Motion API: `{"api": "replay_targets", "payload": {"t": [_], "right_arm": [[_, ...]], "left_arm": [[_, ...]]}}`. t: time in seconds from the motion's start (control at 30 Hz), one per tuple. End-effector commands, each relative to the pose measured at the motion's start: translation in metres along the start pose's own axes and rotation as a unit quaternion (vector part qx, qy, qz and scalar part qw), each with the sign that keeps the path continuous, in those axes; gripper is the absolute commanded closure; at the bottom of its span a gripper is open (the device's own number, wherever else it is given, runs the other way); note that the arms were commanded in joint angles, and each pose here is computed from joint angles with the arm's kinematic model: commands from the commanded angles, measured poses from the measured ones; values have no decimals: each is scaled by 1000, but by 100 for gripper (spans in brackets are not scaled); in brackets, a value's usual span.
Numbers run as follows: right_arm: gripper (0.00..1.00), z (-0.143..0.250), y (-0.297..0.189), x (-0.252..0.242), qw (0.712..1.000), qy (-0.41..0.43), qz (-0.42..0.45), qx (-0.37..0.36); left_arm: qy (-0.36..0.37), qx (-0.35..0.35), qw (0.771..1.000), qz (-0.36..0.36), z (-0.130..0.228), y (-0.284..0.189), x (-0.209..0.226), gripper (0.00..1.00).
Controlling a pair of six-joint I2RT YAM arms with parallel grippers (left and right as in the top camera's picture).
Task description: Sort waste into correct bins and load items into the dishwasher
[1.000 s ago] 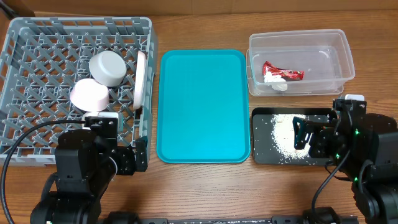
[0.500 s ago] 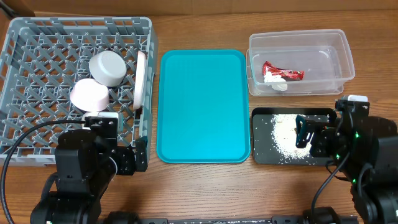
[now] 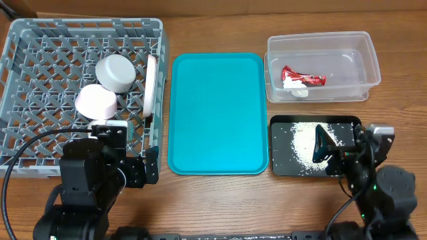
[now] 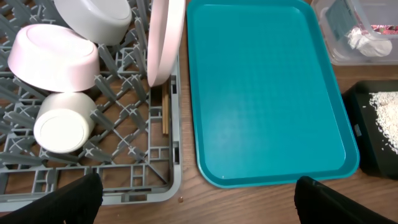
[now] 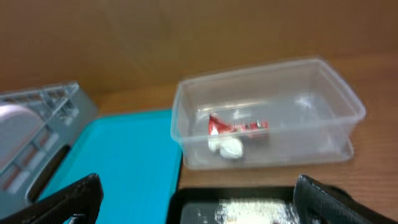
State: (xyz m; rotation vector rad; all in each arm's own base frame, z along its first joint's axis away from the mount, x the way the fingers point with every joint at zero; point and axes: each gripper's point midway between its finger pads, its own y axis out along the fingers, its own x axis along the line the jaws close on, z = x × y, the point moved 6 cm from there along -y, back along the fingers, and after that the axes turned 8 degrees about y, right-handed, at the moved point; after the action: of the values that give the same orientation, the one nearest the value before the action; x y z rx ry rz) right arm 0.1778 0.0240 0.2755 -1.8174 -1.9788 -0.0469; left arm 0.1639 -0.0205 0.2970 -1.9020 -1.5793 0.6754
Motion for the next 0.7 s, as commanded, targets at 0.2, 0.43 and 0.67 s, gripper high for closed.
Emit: {"api": "replay_targets", "payload": {"t": [0.2,0.43,0.67], "right_arm": [[0,15,6,-8,992,0,-39,-121],[0,24,6,-11,982,0,-62,-179],[0,29,3,-13,975,0,-73,-210]], "left_arm": [[7,2,1000,-4,1,2,1,0],[7,2,1000,-4,1,2,1,0],[7,2,1000,-4,1,2,1,0]]}}
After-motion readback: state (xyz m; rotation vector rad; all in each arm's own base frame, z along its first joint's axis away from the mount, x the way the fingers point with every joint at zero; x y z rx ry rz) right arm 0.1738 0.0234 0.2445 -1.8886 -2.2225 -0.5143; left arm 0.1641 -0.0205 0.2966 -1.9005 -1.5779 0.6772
